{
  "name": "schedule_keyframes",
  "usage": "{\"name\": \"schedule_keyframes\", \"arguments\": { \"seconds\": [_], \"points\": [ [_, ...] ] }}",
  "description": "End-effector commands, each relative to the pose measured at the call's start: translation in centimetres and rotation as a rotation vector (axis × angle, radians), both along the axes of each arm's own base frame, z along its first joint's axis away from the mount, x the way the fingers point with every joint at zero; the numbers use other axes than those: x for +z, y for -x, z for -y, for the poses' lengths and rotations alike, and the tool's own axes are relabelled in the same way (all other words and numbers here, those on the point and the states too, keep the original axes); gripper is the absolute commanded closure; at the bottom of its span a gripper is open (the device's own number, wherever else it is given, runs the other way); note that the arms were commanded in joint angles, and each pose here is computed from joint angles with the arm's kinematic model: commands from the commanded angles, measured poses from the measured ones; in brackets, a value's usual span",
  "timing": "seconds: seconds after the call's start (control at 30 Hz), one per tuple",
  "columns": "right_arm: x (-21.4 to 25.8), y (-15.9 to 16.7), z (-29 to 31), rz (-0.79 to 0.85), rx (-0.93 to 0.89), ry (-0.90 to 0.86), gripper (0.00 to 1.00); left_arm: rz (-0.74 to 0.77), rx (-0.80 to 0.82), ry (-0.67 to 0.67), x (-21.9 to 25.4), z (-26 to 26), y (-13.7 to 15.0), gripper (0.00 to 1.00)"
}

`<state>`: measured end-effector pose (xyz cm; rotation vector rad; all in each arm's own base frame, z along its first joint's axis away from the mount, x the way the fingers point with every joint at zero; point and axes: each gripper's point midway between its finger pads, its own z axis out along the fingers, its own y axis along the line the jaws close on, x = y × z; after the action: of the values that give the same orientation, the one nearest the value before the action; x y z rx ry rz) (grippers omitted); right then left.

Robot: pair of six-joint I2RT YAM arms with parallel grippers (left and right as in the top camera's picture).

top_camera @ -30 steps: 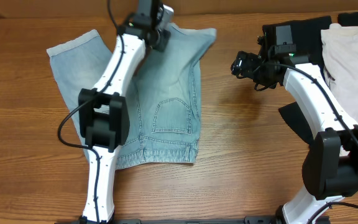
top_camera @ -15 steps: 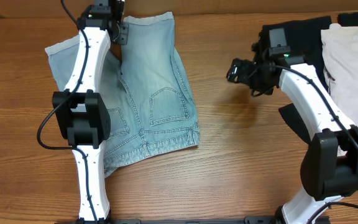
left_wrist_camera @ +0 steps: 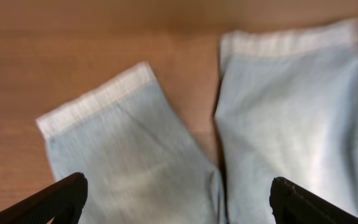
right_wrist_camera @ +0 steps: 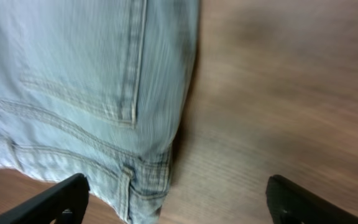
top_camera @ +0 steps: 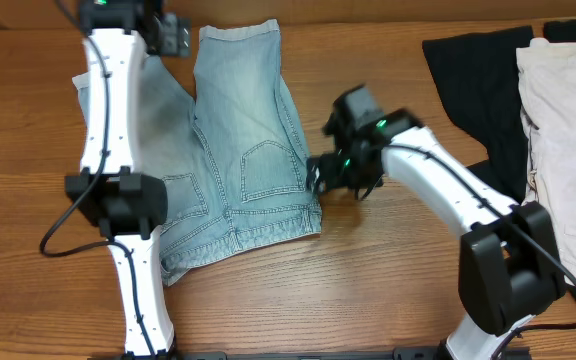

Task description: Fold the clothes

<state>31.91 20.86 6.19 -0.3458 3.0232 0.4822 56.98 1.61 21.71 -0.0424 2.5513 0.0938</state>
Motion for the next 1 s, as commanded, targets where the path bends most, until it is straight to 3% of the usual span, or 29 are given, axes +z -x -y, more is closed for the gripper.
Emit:
{"name": "schedule_keyframes", "arguments": {
  "seconds": [0.0,0.13,0.33,0.5,0.53,0.57,0.6,0.8,0.97],
  "points": [
    [-2.2,1.7,0.5,-0.042,0.008,0.028,0.18,0.166,-0.075,0.066,8.0,1.7,1.4,0.04],
    [-2.8,3.5,-0.7,-0.078,0.059,-0.003,0.26,0.193,-0.078,0.066,9.5,1.8,2.0,0.04],
    [-2.6,5.1,-4.4,-0.053,0.178,-0.072,0.2,0.145,-0.08,0.069,8.7,2.1,2.8,0.05],
    [-2.9,6.1,-4.6,-0.057,0.205,-0.031,0.53,0.125,-0.08,0.069,8.3,2.1,3.1,0.07],
    [-3.1,6.3,-4.4,-0.064,0.204,-0.027,0.65,0.125,-0.08,0.07,8.3,2.1,3.1,0.09],
    [-3.3,6.4,-4.2,-0.073,0.196,-0.02,0.89,0.125,-0.08,0.07,8.3,2.1,3.1,0.09],
    [-3.4,6.2,-3.7,-0.072,0.167,-0.001,0.96,0.125,-0.082,0.07,8.3,2.2,3.1,0.09],
    [-3.7,2.5,0.8,-0.053,-0.053,0.072,0.96,0.13,-0.087,0.071,8.3,2.4,3.0,0.1],
    [-2.9,-3.5,8.9,-0.011,-0.35,0.038,0.96,0.136,-0.188,0.131,8.2,4.8,2.7,0.1]
  ]
}}
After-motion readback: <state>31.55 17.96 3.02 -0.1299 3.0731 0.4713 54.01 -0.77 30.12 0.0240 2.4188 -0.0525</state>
